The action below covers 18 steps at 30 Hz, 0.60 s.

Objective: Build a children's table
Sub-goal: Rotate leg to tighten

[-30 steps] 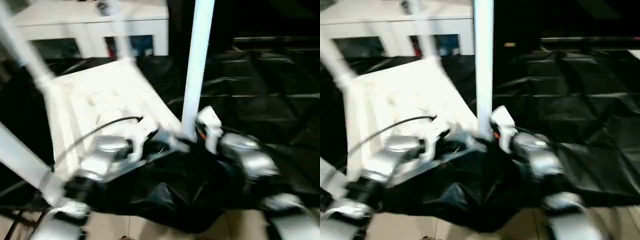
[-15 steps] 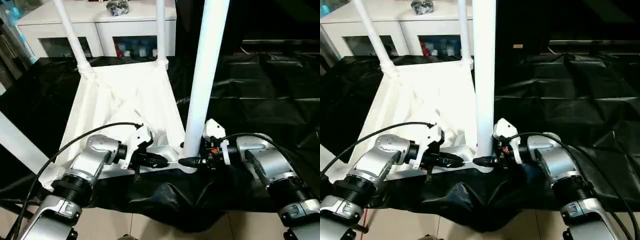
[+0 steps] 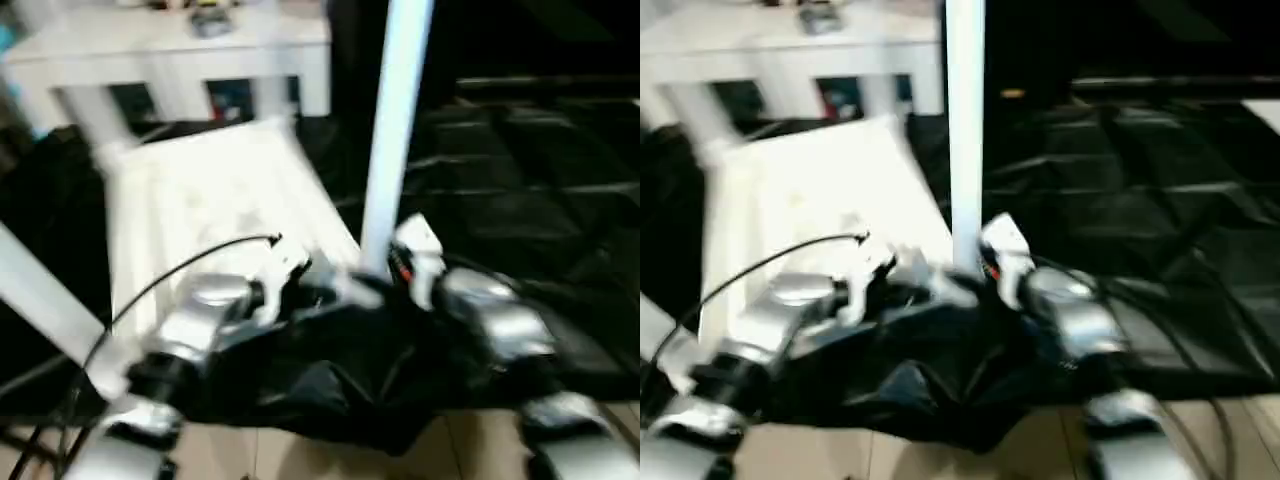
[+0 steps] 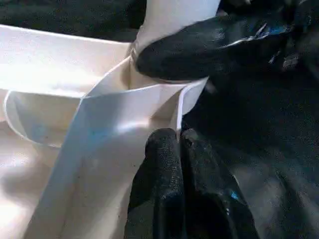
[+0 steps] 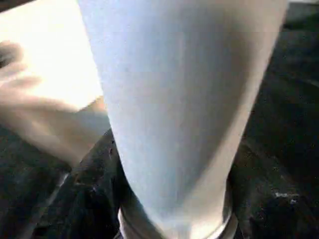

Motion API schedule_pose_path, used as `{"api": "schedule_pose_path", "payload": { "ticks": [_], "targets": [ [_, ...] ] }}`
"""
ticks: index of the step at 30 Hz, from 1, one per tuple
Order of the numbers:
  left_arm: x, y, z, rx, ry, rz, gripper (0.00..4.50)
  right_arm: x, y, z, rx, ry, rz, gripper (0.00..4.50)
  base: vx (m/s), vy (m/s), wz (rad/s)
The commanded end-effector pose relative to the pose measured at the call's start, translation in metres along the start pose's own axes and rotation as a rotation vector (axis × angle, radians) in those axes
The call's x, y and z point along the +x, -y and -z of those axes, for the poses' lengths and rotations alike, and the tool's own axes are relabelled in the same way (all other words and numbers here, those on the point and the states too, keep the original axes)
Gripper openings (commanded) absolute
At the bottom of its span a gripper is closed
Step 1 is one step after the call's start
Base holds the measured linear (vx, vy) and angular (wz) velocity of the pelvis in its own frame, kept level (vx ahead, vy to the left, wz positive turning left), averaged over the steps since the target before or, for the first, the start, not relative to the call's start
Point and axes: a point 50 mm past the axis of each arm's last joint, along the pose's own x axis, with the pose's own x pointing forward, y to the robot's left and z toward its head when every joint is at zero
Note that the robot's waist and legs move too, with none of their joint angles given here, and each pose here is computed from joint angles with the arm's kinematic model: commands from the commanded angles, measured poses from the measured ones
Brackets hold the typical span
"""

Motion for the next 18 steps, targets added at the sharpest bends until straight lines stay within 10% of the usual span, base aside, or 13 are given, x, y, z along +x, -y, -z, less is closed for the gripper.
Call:
{"api": "schedule_pose_path", "payload": {
  "ticks": [1,8,18],
  "targets": [
    [0.021,0.018,-0.023,0.027,0.076,0.041,0.00,0.015,-0.021,0.022,0.047,-0.116,0.067,2.52,0.000,0.000,0.00],
    [0.027,0.028,-0.022,0.075,0.064,0.076,0.00,0.018,-0.024,0.009,0.066,-0.036,-0.023,3.33,0.000,0.000,0.00],
    [0.008,0.021,-0.012,0.148,0.001,0.229,0.00,-0.011,-0.033,-0.003,-0.186,0.023,-0.533,3.48,0.000,0.000,0.00]
  ]
}}
